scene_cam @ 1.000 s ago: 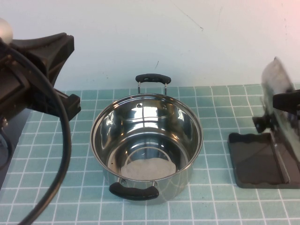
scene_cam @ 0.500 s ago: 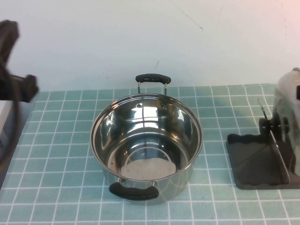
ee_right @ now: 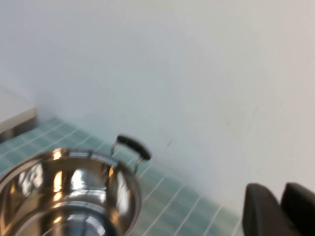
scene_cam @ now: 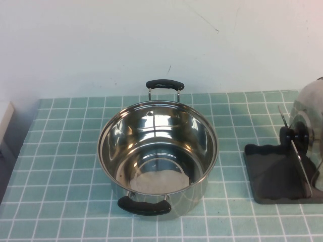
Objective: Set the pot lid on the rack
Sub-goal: Place the pot lid on the pot rack
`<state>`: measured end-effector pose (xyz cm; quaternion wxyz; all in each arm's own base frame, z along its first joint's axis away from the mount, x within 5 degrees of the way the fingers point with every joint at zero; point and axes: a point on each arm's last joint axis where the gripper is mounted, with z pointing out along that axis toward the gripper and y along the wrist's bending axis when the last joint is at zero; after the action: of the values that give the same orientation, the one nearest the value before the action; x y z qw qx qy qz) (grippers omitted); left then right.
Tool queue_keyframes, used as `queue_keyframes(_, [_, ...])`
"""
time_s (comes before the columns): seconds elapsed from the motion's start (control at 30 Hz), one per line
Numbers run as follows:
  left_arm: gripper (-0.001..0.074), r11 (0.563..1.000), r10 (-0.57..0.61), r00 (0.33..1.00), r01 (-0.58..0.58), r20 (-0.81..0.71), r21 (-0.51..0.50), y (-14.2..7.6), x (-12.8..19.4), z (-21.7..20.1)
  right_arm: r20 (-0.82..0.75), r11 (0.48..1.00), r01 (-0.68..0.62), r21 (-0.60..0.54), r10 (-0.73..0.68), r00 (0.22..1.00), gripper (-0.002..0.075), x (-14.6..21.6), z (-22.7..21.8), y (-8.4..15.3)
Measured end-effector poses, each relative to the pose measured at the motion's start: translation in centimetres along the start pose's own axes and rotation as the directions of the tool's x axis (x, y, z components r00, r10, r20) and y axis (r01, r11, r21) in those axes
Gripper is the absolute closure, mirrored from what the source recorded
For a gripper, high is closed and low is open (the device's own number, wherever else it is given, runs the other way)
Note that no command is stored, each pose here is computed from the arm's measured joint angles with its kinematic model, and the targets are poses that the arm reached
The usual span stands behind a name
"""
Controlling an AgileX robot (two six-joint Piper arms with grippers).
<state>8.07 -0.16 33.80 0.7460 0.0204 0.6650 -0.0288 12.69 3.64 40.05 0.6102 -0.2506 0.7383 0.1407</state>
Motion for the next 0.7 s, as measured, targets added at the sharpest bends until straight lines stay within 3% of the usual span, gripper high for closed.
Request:
queue_keyframes(0.17, [0.0736, 0.999, -0.042, 0.999, 0.043, 0.029, -0.03, 1.1, 2.9, -2.4, 0.154, 0.985, 0.115, 0.13, -0.134, 0.979, 0.0709, -0.2, -4.6, 3.6])
queue_keyframes(0.4, [0.0736, 0.997, -0.058, 0.998, 0.06, 0.034, -0.057, 1.8, 5.7, -3.6, 0.277, 0.951, 0.178, 0.252, -0.247, 0.929, 0.0727, 3.0, -8.3, 7.4])
queue_keyframes(0.7, [0.0736, 0.998, -0.039, 0.999, 0.038, -0.014, -0.057, 1.6, 7.7, -3.5, 0.265, 0.954, 0.163, 0.251, -0.23, 0.936, 0.0727, 6.3, -7.8, 7.9])
